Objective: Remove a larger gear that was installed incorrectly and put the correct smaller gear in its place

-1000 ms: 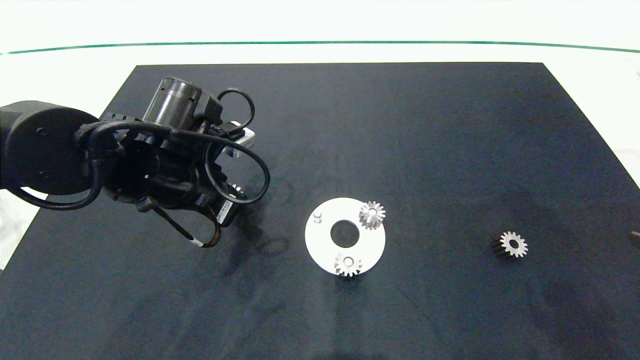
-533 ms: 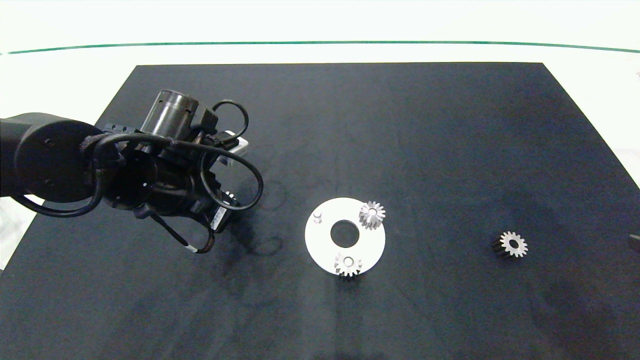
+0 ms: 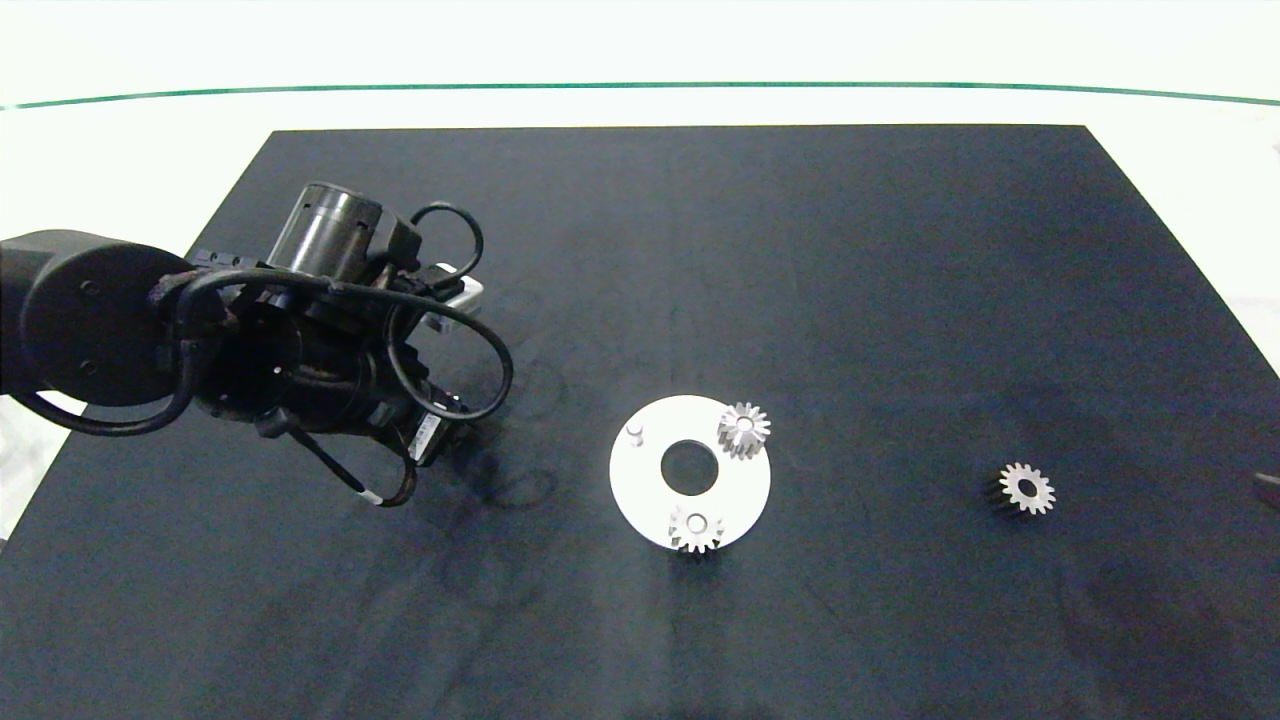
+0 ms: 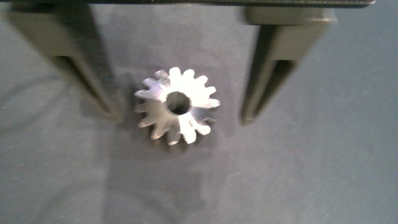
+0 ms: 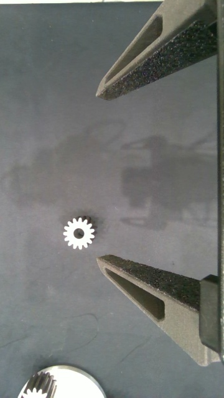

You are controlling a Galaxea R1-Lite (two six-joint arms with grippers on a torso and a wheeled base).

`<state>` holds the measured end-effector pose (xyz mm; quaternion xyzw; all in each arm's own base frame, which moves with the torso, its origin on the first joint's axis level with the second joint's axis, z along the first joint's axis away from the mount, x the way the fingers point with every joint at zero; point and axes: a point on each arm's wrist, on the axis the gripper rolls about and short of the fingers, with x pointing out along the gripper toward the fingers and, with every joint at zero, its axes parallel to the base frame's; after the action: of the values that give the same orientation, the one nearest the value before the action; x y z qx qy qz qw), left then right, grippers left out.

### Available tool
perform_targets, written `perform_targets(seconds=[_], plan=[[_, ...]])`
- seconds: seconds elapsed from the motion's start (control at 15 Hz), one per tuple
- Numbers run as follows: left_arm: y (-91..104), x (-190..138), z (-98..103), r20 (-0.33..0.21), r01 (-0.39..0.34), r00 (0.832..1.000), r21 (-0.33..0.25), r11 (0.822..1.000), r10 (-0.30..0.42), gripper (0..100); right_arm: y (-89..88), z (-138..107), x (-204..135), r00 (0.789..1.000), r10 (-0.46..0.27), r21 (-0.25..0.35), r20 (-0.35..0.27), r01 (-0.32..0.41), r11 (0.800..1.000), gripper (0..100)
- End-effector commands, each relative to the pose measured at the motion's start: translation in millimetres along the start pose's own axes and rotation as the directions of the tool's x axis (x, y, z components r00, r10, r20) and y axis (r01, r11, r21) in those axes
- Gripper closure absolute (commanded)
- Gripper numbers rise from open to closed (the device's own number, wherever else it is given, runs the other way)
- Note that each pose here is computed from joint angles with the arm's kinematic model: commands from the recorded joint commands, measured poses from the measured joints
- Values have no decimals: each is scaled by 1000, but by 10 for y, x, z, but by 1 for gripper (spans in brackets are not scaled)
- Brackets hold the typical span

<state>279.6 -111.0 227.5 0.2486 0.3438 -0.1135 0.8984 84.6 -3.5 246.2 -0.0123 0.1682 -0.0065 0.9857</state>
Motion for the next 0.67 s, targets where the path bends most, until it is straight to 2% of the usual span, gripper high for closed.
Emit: perform_targets(seconds=[0.07, 0.2, 0.4, 0.67], plan=[[62, -172, -10, 35, -14, 999, -6, 1000, 15, 0, -2, 14, 59, 1000, 2, -21, -21, -3, 1000, 0], [96, -329, -38, 66, -23, 998, -16, 1000, 24, 0, -7, 7, 175, 998, 3, -60, -67, -7, 998, 0], [163, -596, -84, 127, -42, 991, -39, 998, 46, 0, -7, -9, 382, 989, 11, -85, -144, -24, 996, 0], [348, -906, -202, 181, -100, 977, -98, 990, 116, 0, 26, -46, 573, 975, 37, -149, -218, -70, 986, 0]])
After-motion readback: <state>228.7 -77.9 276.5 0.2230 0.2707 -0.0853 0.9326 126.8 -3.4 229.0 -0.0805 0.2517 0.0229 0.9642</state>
